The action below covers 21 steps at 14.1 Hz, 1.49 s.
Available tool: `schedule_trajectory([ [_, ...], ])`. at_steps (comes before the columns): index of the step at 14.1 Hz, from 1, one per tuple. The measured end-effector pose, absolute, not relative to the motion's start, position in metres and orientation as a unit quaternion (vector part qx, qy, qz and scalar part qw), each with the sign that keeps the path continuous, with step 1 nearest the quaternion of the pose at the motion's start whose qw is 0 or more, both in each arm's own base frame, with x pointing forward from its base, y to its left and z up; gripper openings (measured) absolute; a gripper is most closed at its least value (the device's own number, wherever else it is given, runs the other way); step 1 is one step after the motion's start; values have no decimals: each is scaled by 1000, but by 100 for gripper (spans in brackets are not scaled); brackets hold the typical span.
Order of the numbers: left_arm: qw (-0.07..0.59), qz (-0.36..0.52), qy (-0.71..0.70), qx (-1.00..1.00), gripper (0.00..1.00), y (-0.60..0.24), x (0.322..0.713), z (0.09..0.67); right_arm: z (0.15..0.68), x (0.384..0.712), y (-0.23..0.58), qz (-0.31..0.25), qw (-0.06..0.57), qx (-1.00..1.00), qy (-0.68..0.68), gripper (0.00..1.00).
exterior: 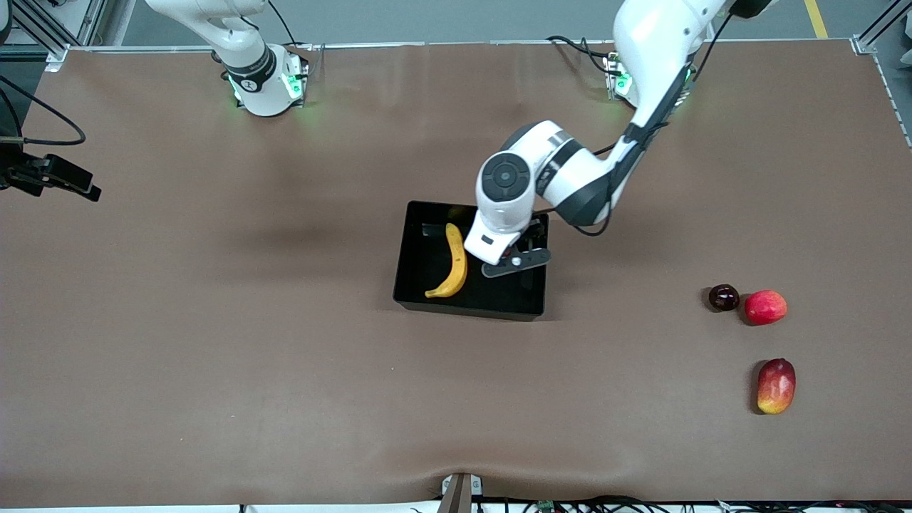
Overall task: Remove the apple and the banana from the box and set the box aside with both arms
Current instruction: 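Close the left gripper on the red-yellow apple in the box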
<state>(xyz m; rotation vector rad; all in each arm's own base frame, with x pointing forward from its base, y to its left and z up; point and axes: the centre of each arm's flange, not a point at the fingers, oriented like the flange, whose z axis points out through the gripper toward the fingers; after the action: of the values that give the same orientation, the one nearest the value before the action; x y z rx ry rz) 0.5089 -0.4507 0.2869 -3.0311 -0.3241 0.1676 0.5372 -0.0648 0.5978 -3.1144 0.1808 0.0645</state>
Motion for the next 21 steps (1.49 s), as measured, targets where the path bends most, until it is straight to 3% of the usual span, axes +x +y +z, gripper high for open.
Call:
schedule_trajectory([
  [8, 56, 77, -92, -991, 100, -444, 476, 221, 598, 537, -65, 21, 11, -998, 58, 100],
  [10, 56, 77, -92, -991, 97, -444, 474, 218, 598, 537, -65, 21, 11, -998, 58, 100],
  [13, 54, 75, -92, -991, 69, -444, 475, 220, 598, 537, -65, 21, 11, -998, 58, 100],
  [21, 14, 36, -103, -994, 69, -455, 504, 271, 599, 548, -69, 27, 9, -998, 62, 100],
])
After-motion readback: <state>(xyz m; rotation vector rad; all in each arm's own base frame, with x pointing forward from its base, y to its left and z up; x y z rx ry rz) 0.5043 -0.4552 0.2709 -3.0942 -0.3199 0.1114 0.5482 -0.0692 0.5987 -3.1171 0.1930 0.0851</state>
